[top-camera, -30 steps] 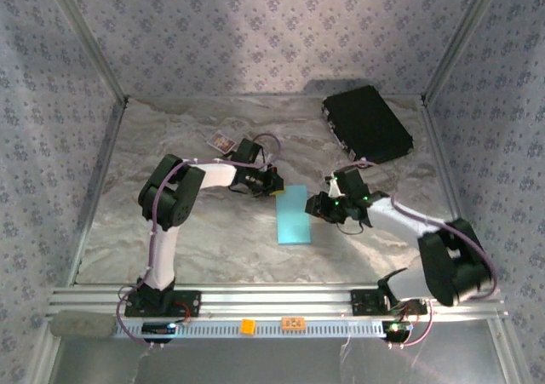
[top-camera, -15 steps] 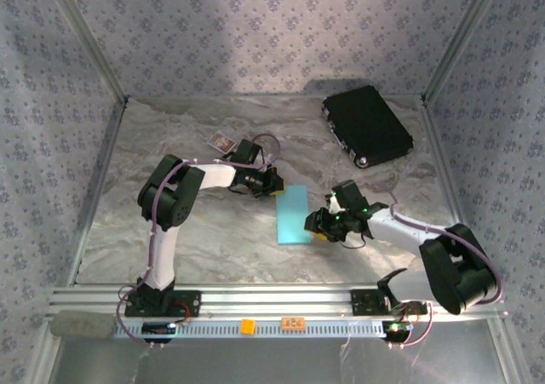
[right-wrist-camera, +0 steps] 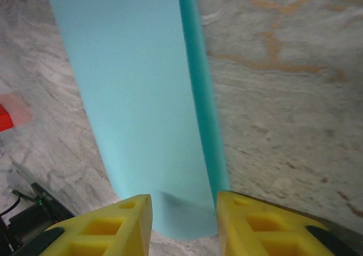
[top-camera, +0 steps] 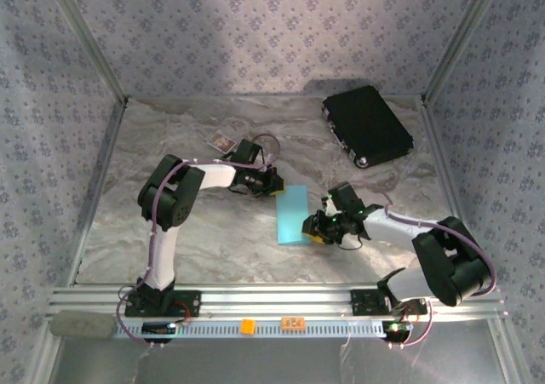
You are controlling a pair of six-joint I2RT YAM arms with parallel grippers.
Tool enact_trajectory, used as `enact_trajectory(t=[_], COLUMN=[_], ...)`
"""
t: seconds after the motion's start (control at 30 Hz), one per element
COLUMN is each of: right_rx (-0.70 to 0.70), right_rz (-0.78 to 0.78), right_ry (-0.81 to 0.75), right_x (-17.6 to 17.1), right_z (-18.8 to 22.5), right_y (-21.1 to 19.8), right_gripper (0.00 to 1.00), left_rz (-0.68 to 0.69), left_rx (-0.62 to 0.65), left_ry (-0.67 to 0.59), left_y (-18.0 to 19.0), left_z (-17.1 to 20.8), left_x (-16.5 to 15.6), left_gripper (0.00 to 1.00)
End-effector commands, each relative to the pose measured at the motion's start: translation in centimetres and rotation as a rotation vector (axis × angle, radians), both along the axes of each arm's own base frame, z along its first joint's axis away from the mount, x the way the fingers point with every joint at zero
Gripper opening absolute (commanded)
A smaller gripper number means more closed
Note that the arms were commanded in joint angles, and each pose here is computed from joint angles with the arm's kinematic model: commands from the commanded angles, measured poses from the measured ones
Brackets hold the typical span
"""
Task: Fold a paper plane with a square sheet of paper (pick it up from the middle)
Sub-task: Fold the triangle a second time at the center of the table.
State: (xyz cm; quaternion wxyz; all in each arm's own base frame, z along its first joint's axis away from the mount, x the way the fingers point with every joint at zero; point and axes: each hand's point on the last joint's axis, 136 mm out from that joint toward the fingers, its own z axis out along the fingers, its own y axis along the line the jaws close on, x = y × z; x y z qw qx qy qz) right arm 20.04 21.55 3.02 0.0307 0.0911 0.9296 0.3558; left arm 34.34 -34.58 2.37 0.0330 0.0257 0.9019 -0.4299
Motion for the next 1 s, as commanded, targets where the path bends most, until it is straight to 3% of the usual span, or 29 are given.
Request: enact_trajectory(t=[0.0, 0.63, 0.8, 0.97], right_rx=[0.034, 0.171, 0.184, 0.200], right_rz=[-0.003, -0.003, 0.011, 0.012], right_ry=[-0.007, -0.131, -0.153, -0.128], right_x=[0.1, 5.4, 6.2, 5.9], right_z=[0.5, 2.8, 2.6, 1.9], right_y=[0.4, 1.9, 1.7, 1.6], right_gripper=[0.36, 0.46, 0.45, 0.37], left_rz=[0.011, 0.005, 0.004, 0.004], left_rx=[0.072, 0.052, 0.049, 0.042], left_ry=[0.056, 0.053, 0.051, 0.049], left_y=[1.4, 1.0, 0.9, 0.8], left_z=[-2.4, -2.0, -1.9, -1.7], left_x=[-1.2, -1.2, -1.2, -1.1], left_gripper=[0.03, 0.03, 0.03, 0.03])
